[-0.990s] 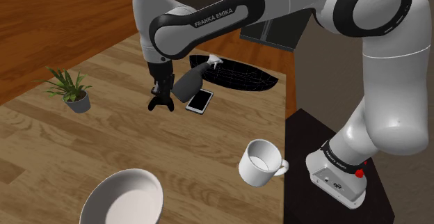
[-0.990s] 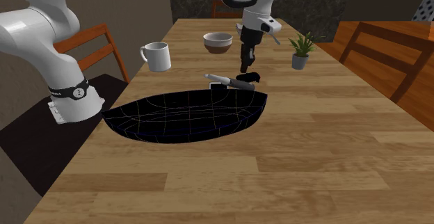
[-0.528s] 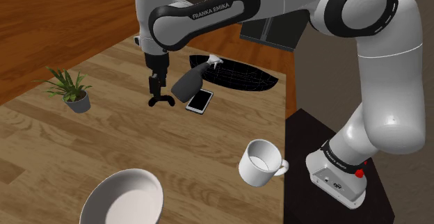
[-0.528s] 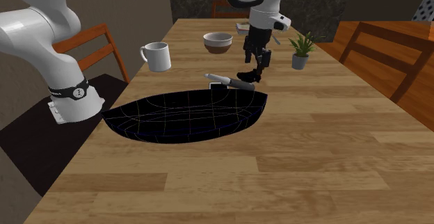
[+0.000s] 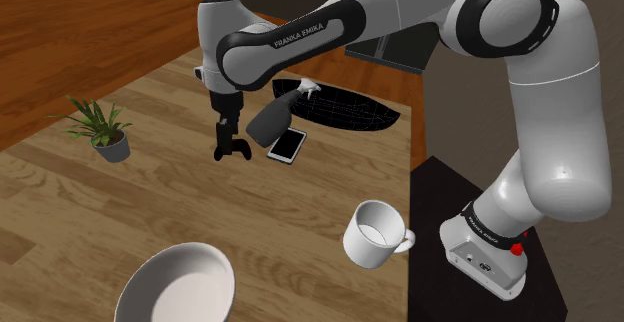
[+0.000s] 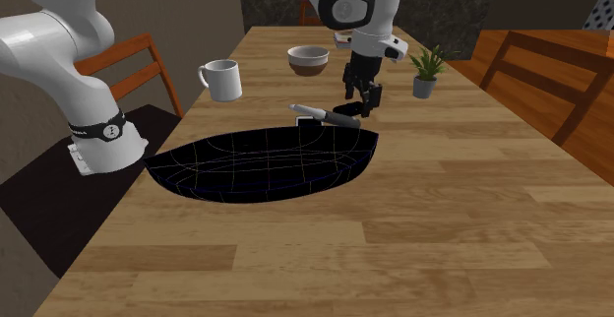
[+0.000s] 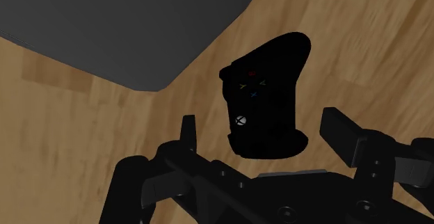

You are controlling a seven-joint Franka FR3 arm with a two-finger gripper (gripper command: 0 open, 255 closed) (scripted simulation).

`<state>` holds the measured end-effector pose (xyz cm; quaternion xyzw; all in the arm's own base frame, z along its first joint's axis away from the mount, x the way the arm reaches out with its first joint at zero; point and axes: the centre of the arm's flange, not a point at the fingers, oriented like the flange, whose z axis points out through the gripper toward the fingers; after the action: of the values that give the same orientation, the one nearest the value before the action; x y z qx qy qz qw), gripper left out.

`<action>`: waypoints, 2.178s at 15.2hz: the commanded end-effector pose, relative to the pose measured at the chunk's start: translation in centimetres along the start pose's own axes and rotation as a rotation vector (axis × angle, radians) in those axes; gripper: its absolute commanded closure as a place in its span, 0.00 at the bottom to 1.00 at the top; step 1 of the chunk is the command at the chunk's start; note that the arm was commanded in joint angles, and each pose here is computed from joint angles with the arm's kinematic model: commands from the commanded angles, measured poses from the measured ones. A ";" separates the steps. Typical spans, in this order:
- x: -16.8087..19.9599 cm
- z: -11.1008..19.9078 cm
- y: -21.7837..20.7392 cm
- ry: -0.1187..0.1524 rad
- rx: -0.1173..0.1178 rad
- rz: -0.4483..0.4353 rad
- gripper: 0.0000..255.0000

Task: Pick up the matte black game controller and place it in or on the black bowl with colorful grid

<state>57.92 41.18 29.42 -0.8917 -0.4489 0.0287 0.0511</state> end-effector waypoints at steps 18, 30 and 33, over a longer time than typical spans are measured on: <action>0.0 -1.0 -0.1 0.001 0.000 0.000 1.00; -0.1 -7.2 -0.8 0.001 0.000 0.000 1.00; -0.1 -8.8 -1.0 0.001 0.000 0.000 1.00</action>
<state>57.94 41.14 37.82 -0.8917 -0.4489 0.0283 0.0512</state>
